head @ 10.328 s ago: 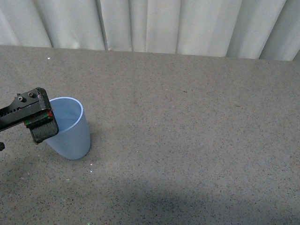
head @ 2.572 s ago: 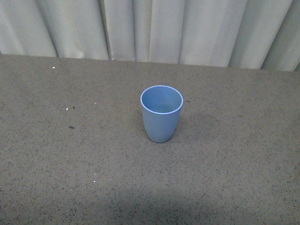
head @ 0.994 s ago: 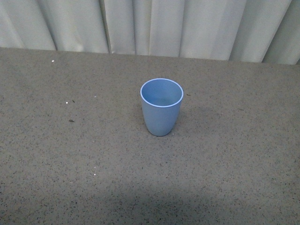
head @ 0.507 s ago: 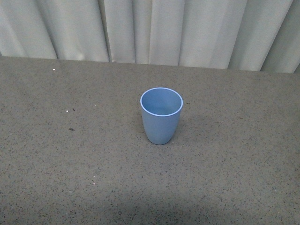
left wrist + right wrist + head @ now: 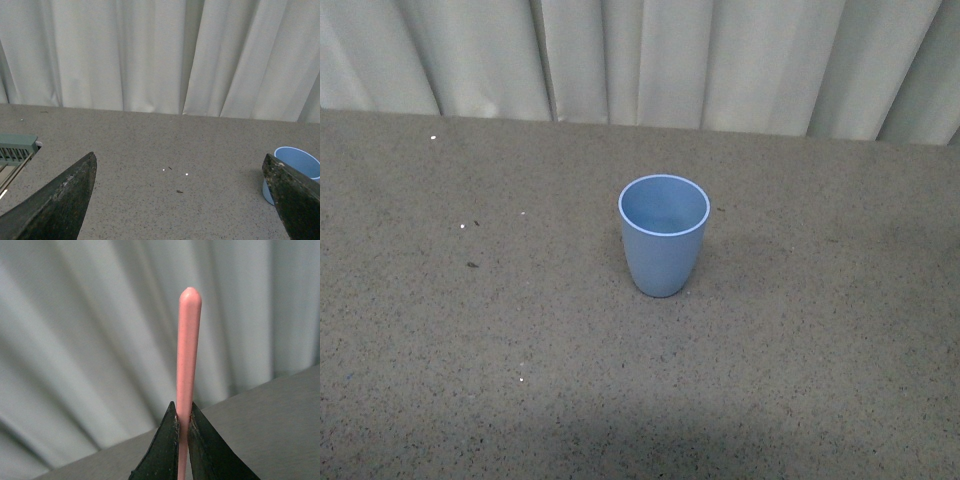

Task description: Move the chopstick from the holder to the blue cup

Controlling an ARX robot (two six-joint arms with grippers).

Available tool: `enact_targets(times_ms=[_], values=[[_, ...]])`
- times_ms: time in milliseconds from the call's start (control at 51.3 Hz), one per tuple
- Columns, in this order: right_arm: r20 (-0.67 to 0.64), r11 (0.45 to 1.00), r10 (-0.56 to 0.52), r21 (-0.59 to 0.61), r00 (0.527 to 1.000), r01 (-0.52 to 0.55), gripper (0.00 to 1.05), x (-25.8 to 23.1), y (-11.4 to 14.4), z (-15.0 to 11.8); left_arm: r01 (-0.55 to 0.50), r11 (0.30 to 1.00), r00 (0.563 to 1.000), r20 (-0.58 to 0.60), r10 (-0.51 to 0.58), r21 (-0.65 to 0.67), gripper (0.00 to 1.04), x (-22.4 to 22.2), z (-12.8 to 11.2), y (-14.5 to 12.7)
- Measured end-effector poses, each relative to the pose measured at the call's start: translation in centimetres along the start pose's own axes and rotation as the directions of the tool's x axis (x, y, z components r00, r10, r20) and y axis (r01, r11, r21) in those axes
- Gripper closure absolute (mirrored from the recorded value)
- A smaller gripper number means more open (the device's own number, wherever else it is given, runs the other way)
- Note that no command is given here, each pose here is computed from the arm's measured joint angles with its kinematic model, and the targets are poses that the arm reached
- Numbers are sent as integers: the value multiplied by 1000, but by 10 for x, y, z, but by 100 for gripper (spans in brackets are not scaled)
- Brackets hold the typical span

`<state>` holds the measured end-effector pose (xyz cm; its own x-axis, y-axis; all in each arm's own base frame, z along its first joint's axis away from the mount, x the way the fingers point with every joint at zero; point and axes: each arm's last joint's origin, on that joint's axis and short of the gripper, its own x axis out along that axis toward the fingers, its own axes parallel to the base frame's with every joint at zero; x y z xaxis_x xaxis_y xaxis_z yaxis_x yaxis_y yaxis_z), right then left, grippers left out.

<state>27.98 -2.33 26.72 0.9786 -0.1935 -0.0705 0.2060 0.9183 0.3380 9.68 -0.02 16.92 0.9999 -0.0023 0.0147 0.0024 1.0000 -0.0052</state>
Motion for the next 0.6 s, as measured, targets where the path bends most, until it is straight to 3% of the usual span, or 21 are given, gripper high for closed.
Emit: enact_targets(times_ms=[292, 604], values=[[-144, 968, 235, 124, 961, -218, 103, 38, 88, -88, 0, 1000, 1000, 0, 0, 0, 7, 0, 0, 0], [-134, 944, 271, 228, 953, -237, 103, 45, 119, -106, 0, 1000, 1000, 0, 0, 0, 7, 0, 0, 0]])
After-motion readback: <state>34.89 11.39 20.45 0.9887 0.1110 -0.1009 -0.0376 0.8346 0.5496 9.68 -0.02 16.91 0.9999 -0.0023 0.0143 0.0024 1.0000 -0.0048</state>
